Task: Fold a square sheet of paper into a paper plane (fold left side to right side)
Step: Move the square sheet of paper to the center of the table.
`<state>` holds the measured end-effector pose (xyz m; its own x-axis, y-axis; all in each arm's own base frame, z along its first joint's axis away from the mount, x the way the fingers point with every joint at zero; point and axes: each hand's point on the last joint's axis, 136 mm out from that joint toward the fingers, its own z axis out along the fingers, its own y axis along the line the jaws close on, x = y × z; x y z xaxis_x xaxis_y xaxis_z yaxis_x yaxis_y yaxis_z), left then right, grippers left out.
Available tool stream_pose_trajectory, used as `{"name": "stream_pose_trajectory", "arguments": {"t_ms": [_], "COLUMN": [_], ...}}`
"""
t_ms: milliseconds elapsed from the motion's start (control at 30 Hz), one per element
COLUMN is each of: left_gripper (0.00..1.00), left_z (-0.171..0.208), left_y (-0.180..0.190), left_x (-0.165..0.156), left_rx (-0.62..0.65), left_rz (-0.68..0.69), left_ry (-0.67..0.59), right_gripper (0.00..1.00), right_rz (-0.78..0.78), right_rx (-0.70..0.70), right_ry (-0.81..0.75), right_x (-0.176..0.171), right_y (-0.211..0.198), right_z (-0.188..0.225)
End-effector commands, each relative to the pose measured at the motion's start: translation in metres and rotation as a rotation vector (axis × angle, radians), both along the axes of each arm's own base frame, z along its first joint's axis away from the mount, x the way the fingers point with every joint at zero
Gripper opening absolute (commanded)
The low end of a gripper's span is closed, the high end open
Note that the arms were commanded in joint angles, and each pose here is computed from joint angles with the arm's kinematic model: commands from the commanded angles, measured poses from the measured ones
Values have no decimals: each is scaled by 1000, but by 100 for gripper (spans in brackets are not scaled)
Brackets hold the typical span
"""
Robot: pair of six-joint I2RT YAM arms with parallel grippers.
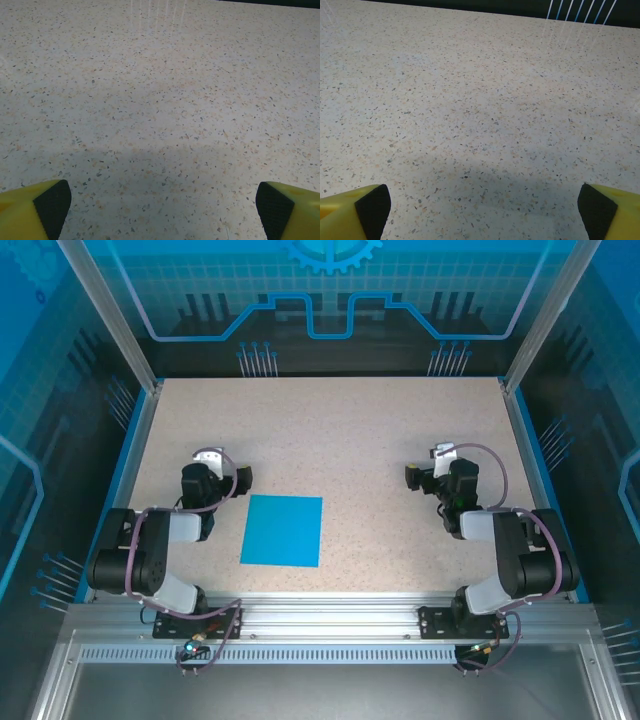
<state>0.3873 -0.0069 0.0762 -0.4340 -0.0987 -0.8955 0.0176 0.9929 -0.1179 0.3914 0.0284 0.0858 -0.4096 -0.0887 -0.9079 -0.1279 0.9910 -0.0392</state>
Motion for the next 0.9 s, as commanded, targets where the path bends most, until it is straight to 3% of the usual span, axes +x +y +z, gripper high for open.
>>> {"name": "stream_pose_trajectory", "arguments": {"t_ms": [0, 633, 867], "left_gripper": [99, 99, 99], "left_z": [15, 15, 65], "left_y": [-2, 1, 9], "left_x": [8, 9, 4], "left_rx": [-12, -14, -38], "left_rz": [-15, 4, 68], "left_ry": [-46, -41, -17], "right_gripper": [100, 100, 100], "right_rz": [21, 5, -95], "right_rx": [-1, 2, 24], "right_ry": [-24, -22, 5], "right_x": [5, 6, -6], "right_y": [4, 1, -14], "right_z": [7, 9, 39]}}
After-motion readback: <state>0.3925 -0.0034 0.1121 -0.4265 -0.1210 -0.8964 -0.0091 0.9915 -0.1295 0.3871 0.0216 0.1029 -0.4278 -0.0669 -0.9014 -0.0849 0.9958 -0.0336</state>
